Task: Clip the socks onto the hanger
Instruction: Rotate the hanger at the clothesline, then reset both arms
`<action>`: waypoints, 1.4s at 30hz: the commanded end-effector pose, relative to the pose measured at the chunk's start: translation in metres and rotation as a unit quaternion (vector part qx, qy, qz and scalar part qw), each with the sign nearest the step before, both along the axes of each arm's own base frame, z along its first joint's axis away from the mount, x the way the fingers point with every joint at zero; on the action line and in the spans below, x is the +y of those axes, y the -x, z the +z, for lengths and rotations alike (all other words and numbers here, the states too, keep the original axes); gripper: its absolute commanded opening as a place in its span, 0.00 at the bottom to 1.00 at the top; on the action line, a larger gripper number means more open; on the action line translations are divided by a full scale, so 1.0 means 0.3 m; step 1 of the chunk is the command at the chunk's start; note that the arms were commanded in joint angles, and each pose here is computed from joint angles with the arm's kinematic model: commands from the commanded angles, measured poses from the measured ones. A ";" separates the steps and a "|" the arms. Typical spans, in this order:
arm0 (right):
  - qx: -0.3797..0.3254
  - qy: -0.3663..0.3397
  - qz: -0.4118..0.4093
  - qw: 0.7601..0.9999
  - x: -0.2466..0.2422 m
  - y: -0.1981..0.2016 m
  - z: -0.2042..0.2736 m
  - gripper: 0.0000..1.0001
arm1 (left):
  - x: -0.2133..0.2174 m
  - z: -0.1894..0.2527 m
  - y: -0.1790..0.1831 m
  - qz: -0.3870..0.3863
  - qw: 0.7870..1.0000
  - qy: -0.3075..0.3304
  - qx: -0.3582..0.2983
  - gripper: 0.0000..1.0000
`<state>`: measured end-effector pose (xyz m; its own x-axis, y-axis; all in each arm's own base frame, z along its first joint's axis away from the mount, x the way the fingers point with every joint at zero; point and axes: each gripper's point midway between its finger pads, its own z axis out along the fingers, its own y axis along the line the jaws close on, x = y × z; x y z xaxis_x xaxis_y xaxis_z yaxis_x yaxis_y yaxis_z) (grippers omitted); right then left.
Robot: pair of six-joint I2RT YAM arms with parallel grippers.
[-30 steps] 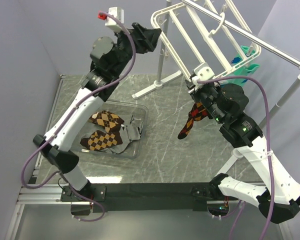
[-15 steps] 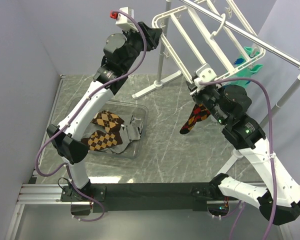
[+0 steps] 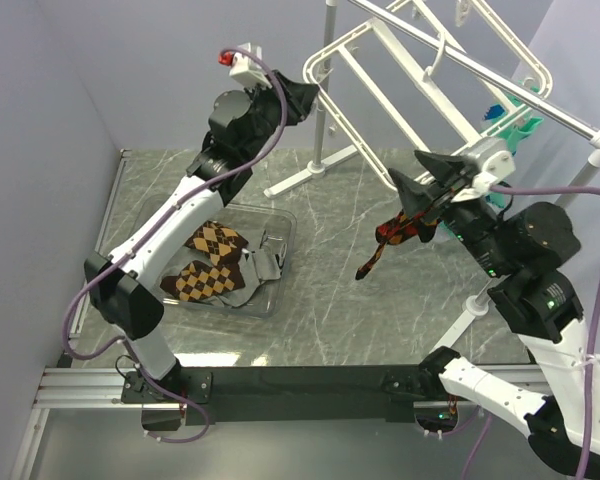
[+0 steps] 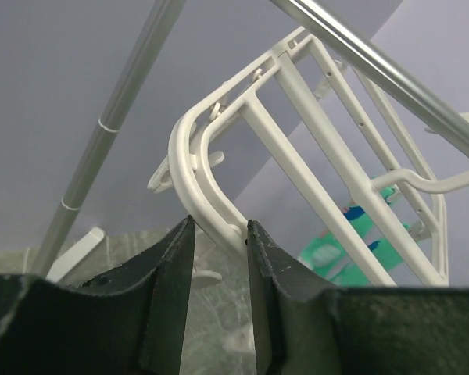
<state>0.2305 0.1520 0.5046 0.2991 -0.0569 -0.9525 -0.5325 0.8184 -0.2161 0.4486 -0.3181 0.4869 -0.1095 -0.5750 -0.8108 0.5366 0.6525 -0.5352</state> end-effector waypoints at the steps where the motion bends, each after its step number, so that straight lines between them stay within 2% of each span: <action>1: 0.005 -0.055 -0.015 0.998 -0.027 0.005 0.082 0.58 | 0.039 0.153 0.120 -0.028 0.997 0.063 -0.045 0.37; 7: 0.031 -0.085 -0.043 0.995 -0.040 -0.035 0.067 0.58 | 0.012 0.142 0.164 -0.064 0.994 0.084 -0.029 0.36; 12: 0.035 -0.099 -0.023 0.994 -0.027 -0.014 0.064 0.58 | -0.047 0.117 0.211 -0.090 0.993 0.077 -0.022 0.35; 28: 0.071 -0.100 0.019 0.992 0.037 -0.010 0.015 0.58 | -0.108 0.079 0.336 -0.120 0.989 0.086 -0.016 0.35; 30: 0.085 -0.090 0.003 0.992 0.030 -0.030 -0.016 0.58 | -0.114 0.085 0.341 -0.122 0.988 0.088 -0.018 0.35; 34: 0.095 -0.109 -0.087 0.986 -0.052 -0.098 -0.044 0.58 | -0.126 0.074 0.359 -0.132 0.988 0.081 -0.020 0.39; 38: 0.106 -0.152 -0.169 0.968 -0.139 -0.139 -0.054 0.58 | -0.127 0.085 0.388 -0.140 0.987 0.073 -0.030 0.41; 42: 0.108 -0.171 -0.192 0.960 -0.176 -0.133 -0.052 0.58 | -0.111 0.057 0.409 -0.130 0.989 0.059 -0.028 0.44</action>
<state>0.2691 0.1195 0.4846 0.0933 0.1503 -0.9842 -0.2808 0.9524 0.1188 0.3483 -0.3652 0.4732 -0.2861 -0.6014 -0.7459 0.6564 0.4441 -0.6098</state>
